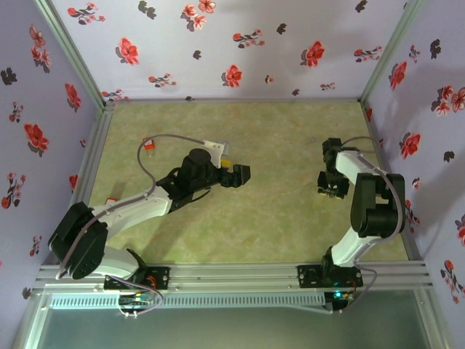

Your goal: Unlock with the key

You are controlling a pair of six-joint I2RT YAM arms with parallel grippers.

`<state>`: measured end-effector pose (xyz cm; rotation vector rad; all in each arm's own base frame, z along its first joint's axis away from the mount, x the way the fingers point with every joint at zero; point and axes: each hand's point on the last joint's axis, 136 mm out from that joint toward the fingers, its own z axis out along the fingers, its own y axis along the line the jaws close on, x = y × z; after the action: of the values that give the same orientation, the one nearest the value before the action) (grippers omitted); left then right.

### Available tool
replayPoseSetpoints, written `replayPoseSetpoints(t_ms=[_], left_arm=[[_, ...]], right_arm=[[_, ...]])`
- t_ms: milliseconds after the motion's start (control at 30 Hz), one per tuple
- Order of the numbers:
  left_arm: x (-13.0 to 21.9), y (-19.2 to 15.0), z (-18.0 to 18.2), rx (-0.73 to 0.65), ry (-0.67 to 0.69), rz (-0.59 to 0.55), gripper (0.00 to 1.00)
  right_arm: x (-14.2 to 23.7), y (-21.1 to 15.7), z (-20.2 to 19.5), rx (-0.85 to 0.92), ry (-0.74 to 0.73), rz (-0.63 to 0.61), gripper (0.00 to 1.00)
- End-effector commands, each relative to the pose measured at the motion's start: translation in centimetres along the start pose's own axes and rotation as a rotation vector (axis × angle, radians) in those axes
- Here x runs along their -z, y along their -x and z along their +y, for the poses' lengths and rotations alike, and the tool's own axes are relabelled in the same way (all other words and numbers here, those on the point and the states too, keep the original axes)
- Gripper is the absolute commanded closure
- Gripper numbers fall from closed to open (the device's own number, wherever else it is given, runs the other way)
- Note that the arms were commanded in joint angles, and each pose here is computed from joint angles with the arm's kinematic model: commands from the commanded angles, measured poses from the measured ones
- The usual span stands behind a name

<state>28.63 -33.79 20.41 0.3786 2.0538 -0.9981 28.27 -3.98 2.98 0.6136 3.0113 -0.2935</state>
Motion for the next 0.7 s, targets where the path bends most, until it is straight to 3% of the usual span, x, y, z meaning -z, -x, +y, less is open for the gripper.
replayPoseSetpoints(t_ms=[0, 300, 667], left_arm=[[0.3, 0.6, -0.8, -0.010, -0.019, -0.020, 0.04], [0.0, 0.3, -0.6, -0.008, -0.017, -0.012, 0.04], [-0.1, 0.4, -0.7, -0.003, -0.020, -0.016, 0.04]], right_arm=[[-0.1, 1.1, -0.6, -0.038, -0.017, -0.024, 0.62], [-1.0, 1.3, -0.4, -0.059, 0.015, -0.021, 0.74], [1.0, 1.5, 0.4, -0.073, 0.101, -0.058, 0.69]])
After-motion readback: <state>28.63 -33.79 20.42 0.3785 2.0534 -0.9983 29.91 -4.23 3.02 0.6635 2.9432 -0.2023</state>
